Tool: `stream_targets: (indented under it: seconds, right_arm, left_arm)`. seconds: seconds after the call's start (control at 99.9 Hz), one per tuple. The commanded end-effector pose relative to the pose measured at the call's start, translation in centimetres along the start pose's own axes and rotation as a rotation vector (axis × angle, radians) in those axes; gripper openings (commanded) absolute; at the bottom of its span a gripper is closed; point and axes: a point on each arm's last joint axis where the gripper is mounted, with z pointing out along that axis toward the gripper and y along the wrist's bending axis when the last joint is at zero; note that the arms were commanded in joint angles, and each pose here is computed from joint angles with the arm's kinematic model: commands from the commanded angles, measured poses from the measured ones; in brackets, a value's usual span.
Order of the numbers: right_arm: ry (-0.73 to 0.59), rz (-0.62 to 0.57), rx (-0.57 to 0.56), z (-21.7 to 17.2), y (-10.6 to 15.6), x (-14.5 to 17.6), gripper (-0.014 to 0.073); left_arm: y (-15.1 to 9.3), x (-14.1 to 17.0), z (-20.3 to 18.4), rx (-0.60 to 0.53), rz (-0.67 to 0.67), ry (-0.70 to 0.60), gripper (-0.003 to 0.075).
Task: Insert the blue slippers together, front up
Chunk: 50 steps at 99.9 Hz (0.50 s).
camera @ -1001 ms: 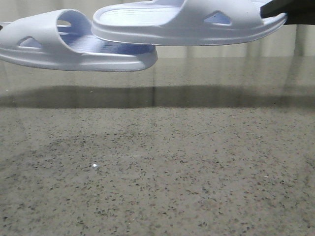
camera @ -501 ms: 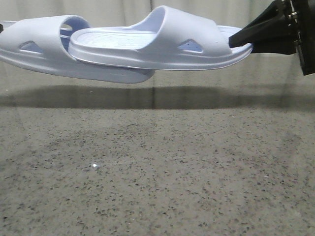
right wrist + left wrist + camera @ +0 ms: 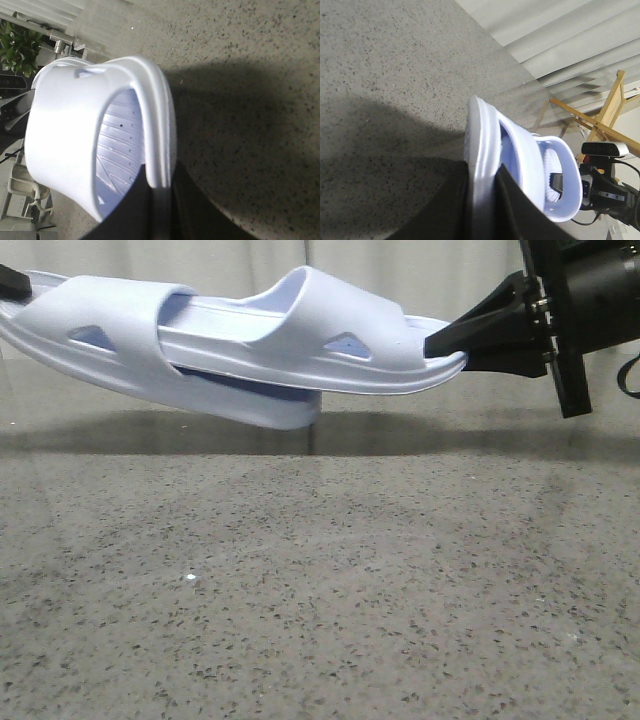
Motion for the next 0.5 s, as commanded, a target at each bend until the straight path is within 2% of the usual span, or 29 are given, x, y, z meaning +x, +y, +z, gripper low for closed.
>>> stream_targets:
  seconds: [0.0,0.17,0.49]
  right_arm:
    - [-0.026,-0.074,-0.128,0.3,2.8,-1.3,-0.0104]
    - [0.022,-0.123,-0.203,2.4,4.1,-2.0,-0.0104]
    - [0.073,-0.175,-0.263,5.4,5.6,-2.5,-0.0104]
  left_arm:
    - [-3.3,-0.5,-0.1,0.174,0.021,-0.022,0.0015]
    - [-3.5,-0.3,0.1,0.182,0.021,-0.014,0.0015]
    - [-3.5,-0.3,0.1,0.178,0.025,-0.007,0.0015]
